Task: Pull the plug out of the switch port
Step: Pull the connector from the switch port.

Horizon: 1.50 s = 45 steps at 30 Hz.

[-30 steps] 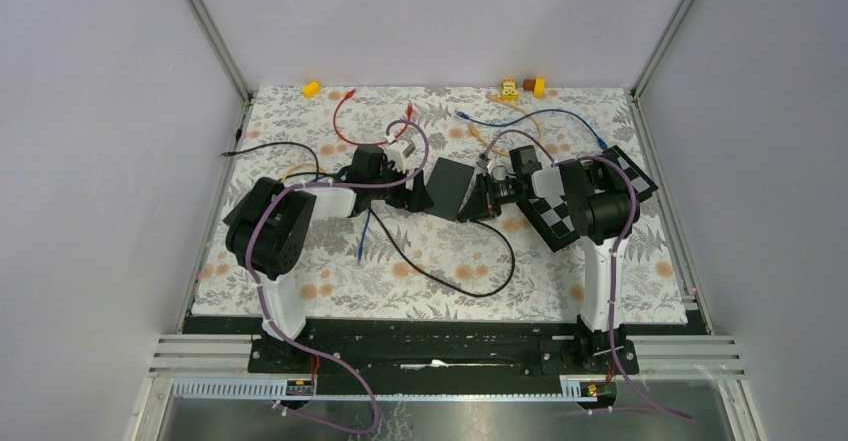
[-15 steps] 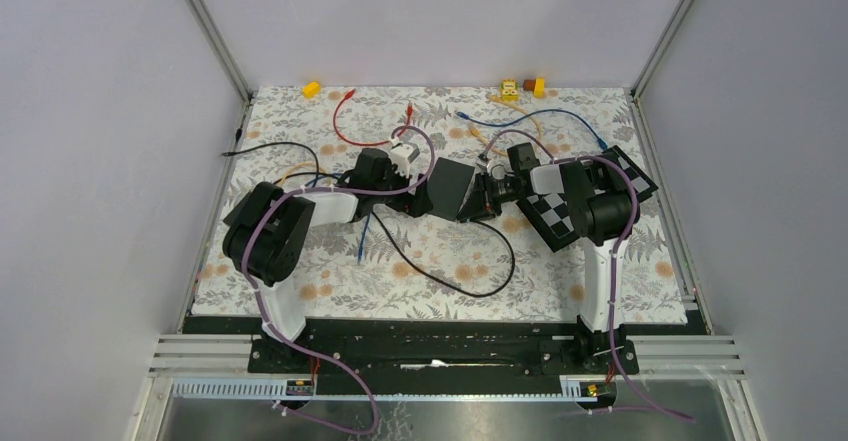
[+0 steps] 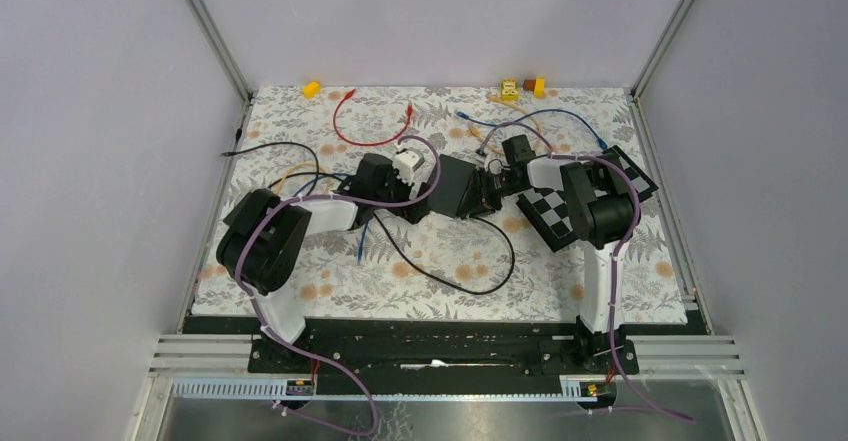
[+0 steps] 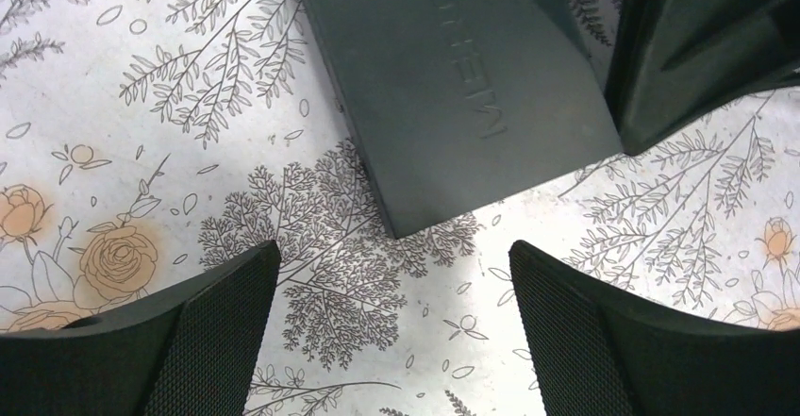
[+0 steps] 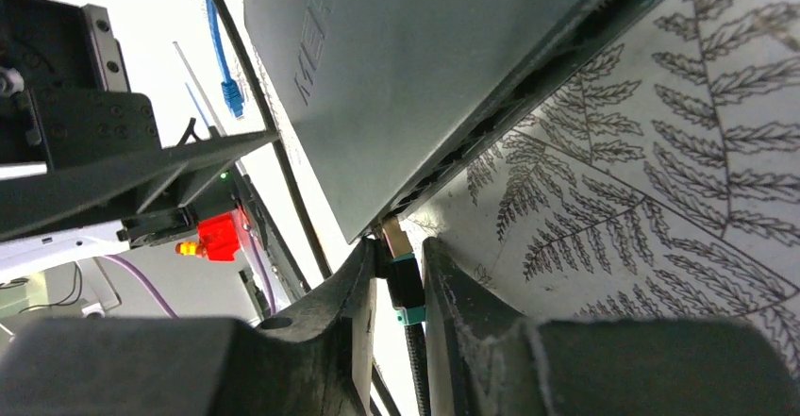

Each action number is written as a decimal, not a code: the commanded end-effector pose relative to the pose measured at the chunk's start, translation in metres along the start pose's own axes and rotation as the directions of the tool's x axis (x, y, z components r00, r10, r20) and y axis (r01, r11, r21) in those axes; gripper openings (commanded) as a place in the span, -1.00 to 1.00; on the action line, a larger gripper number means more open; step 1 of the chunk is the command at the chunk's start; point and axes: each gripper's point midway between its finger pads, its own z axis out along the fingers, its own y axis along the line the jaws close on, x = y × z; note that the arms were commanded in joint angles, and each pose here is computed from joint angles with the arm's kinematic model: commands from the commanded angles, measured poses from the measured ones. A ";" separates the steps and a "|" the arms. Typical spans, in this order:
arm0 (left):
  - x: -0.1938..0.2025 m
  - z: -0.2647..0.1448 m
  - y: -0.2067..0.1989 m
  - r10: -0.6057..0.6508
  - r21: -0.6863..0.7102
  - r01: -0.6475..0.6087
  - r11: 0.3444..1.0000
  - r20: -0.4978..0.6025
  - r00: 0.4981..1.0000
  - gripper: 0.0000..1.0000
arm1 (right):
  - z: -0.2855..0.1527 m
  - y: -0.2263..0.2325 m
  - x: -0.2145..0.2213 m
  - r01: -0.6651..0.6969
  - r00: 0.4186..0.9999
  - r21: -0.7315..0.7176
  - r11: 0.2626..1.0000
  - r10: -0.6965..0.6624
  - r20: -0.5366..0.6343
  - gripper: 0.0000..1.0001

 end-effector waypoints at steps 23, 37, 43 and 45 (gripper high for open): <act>-0.038 0.004 -0.038 0.341 -0.156 -0.323 0.933 0.105 0.934 0.88 | -0.002 -0.041 -0.006 0.039 0.999 0.233 0.972 -0.045 0.020 -0.83; -0.044 0.014 -0.065 0.408 -0.078 -0.400 0.913 0.133 0.903 0.89 | 0.003 -0.044 0.001 0.064 0.998 0.204 0.977 -0.060 -0.026 -0.83; -0.044 0.025 -0.065 0.423 -0.098 -0.413 0.906 0.127 0.897 0.89 | 0.004 -0.044 0.002 0.067 0.998 0.190 0.980 -0.061 -0.035 -0.83; -0.042 0.028 -0.065 0.433 -0.101 -0.422 0.901 0.131 0.892 0.89 | 0.005 -0.045 0.002 0.067 0.997 0.190 0.979 -0.061 -0.038 -0.83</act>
